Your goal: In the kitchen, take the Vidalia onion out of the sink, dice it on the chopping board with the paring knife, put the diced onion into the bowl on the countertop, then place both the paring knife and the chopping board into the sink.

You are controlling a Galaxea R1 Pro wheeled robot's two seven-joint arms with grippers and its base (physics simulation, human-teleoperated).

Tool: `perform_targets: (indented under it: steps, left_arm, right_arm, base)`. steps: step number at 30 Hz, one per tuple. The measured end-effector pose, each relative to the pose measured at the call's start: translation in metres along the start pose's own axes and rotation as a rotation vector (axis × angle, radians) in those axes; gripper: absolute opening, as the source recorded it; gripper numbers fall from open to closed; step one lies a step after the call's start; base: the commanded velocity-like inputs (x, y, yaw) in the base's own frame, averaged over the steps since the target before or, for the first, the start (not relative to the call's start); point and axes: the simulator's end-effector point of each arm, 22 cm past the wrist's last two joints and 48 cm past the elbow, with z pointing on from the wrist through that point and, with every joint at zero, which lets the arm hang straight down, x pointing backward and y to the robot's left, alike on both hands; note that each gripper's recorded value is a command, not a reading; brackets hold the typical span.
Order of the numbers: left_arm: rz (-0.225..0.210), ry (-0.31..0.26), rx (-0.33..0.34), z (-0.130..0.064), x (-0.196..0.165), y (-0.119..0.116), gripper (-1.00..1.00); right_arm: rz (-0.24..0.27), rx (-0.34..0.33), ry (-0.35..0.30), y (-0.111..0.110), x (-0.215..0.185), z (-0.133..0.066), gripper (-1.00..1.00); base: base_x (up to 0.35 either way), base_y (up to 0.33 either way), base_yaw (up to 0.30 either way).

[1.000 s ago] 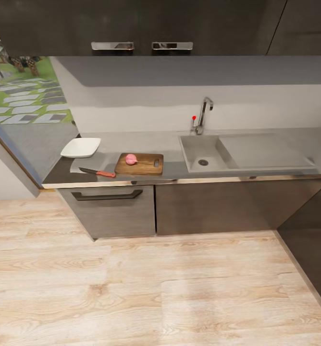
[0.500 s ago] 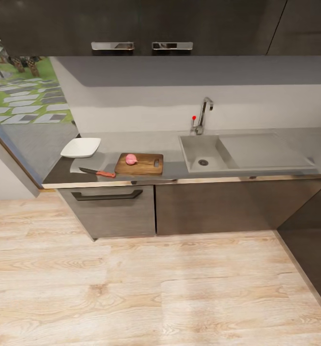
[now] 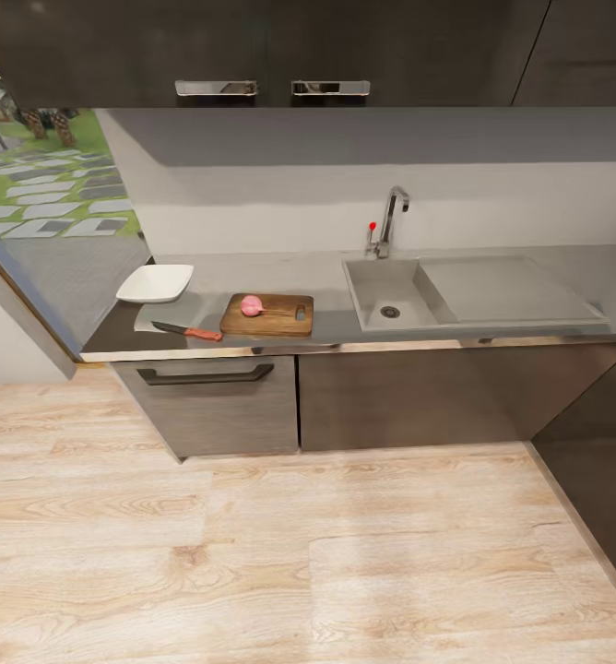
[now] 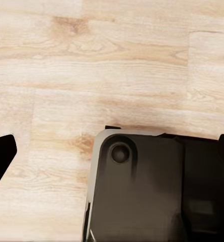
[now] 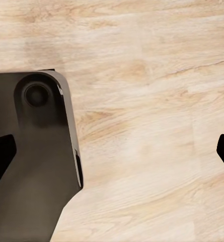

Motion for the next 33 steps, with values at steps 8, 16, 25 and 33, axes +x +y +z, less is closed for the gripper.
perform_targets:
  steps: [8,16,25,33]
  left_arm:
    - [0.002,0.003,-0.003,-0.001,0.002,0.003,1.00]
    - [0.002,-0.006,-0.002,0.000,-0.001,0.002,1.00]
    - [0.001,-0.015,-0.002,0.001,-0.003,0.002,1.00]
    - [0.001,-0.025,-0.001,0.002,-0.005,0.002,1.00]
  right_arm:
    - [0.004,-0.005,-0.005,0.004,-0.001,-0.001,1.00]
    - [0.007,-0.006,-0.022,0.003,-0.007,0.001,1.00]
    - [0.013,-0.006,-0.043,0.004,-0.013,0.002,1.00]
    - [0.034,-0.007,-0.128,0.004,-0.033,0.001,1.00]
  base:
    - [0.000,0.000,0.000]
    - [0.000,0.000,0.000]
    - [0.000,0.000,0.000]
    - [0.000,0.000,0.000]
